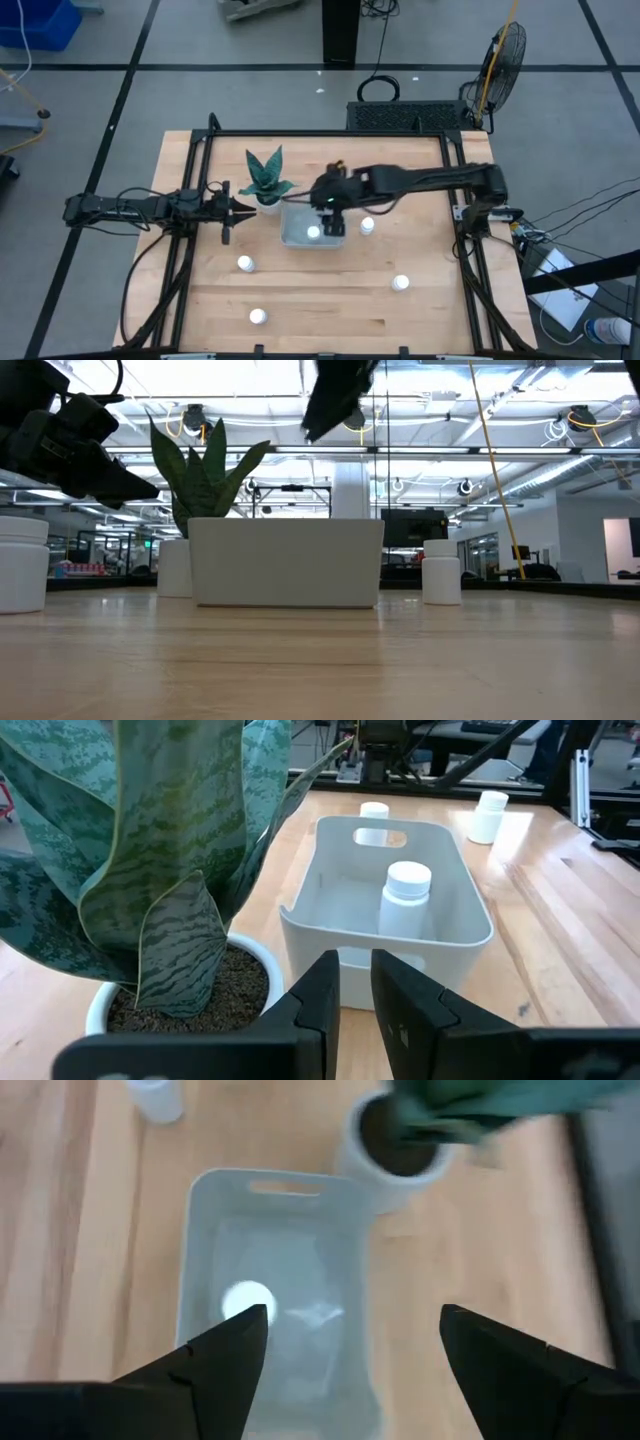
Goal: Pick and place pill bottles into a basket
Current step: Put the white pill bottle into the gray bin
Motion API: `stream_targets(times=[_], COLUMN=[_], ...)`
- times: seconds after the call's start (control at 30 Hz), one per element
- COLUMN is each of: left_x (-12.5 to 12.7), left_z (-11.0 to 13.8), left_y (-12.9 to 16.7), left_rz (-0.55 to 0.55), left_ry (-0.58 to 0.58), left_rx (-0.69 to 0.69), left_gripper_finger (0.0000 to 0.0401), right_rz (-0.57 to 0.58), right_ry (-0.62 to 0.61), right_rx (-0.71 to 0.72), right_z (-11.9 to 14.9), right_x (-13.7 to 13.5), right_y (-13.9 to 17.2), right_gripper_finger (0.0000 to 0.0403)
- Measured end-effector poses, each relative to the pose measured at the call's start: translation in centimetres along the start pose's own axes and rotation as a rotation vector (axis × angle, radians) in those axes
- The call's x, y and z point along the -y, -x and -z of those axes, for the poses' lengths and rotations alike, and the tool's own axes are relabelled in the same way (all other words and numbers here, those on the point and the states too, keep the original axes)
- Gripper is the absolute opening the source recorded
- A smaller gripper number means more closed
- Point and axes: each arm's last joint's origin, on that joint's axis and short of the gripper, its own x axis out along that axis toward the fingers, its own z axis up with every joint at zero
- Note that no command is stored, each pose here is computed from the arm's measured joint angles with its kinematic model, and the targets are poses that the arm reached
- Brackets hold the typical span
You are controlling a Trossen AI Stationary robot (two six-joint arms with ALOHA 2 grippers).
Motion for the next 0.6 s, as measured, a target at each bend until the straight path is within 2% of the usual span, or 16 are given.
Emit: stream_targets(times=[0.13, 0.23, 0.4, 0.6], left_x=[0.0, 0.0, 0.0, 0.0], left_z=[0.0, 0.0, 0.0, 0.0], left_y=[0.0, 0.0, 0.0, 0.0], left_rz=[0.008, 0.009, 0.009, 0.0], left_ry=[0.005, 0.015, 0.017, 0.017], left_rx=[-0.002, -0.002, -0.001, 0.001], left_gripper_finger=[0.0065, 0.0065, 0.0065, 0.0065], right_rz=[0.101, 0.151, 0.198, 0.084], right_ry=[-0.071, -0.144, -0.27, -0.375], right_rx=[0.005, -0.074, -0.275, -0.27], right_z=[1.5, 3.8, 8.5, 11.7], right_x=[0.7, 1.4, 2.3, 1.8], right_y=[3.5, 4.5, 3.8, 0.6], right_gripper_finger=[0.0293, 0.0293, 0.0284, 0.028])
